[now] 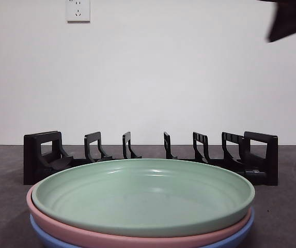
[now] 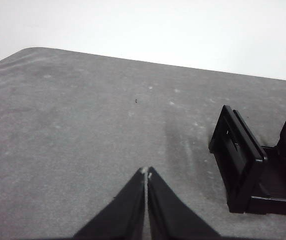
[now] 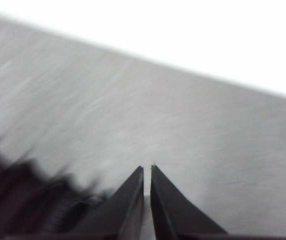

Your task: Place the plate

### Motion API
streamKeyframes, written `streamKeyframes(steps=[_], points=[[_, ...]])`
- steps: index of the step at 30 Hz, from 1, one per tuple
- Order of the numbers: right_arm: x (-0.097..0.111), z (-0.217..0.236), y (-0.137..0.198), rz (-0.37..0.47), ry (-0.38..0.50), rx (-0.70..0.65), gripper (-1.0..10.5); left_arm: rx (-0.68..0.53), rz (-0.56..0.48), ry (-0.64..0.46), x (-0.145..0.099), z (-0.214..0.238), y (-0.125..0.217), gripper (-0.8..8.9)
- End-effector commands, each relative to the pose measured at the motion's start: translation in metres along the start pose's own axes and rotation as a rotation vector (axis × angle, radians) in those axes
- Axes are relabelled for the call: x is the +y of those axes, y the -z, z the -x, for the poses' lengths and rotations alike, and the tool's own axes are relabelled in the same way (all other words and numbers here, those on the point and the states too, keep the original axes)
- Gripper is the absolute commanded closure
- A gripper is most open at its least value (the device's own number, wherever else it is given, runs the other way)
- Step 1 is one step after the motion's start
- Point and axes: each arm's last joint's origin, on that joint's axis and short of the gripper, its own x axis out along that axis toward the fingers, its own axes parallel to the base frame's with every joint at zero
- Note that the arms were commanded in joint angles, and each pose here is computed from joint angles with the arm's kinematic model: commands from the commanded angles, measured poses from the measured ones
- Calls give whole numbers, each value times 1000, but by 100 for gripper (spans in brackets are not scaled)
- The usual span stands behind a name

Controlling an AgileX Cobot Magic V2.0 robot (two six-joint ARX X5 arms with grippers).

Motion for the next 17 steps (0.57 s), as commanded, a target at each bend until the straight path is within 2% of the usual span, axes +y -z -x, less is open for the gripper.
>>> streamKeyframes(steps=[1,4,9,13,17], points=[[1,27,64,-57,45,-75,925,5,8,-1,1,-1,4,806],[2,55,115,-82,125,-142,925,5,8,-1,1,-1,4,806],[5,73,173,-135,222,-168,925,5,7,-1,1,-1,4,806],[3,80,189,-168,280,-114,925,3,8,0,1,-1,4,806],[3,84,190,-169,292,-130,925,4,7,-1,1,-1,4,806]])
